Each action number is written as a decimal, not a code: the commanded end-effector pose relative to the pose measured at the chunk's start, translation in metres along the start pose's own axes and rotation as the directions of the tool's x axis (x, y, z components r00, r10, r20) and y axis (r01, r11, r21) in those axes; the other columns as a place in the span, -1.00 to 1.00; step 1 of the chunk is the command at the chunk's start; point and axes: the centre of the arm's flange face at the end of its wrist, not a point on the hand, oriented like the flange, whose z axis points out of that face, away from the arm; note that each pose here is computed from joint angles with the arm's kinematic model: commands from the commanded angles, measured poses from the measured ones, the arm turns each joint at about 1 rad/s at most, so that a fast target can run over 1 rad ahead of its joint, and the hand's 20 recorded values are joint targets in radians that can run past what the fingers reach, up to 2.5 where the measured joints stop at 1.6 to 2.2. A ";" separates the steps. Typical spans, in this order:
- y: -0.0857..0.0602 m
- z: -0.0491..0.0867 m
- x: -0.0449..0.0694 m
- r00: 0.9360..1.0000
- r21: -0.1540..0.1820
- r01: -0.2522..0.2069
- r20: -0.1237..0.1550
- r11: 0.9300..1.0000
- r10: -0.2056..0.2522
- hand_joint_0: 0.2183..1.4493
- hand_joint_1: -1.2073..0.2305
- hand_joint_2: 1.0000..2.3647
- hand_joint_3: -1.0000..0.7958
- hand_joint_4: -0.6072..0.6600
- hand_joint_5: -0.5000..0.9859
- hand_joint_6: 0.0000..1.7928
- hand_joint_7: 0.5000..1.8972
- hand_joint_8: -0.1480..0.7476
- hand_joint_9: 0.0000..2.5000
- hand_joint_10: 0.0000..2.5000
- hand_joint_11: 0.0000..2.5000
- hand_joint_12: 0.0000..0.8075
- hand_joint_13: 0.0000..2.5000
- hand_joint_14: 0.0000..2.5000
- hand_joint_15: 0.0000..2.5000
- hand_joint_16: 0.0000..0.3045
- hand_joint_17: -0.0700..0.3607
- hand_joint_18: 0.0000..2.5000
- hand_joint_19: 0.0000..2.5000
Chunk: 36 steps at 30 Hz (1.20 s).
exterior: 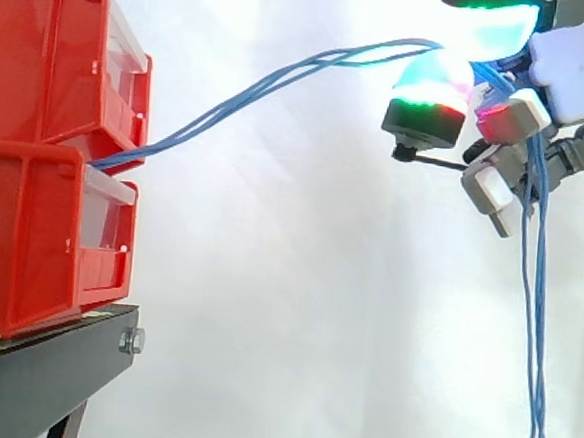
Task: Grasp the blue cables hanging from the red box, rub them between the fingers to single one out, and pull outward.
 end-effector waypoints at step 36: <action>-0.019 0.004 -0.009 0.996 0.030 0.088 0.011 0.996 -0.088 -0.40 -0.11 -0.98 -0.12 0.10 -0.52 -0.02 -0.15 -0.05 -0.03 -0.98 -0.38 -0.12 -0.32 -0.98 -0.50 -0.67 -0.15 -0.47 -0.48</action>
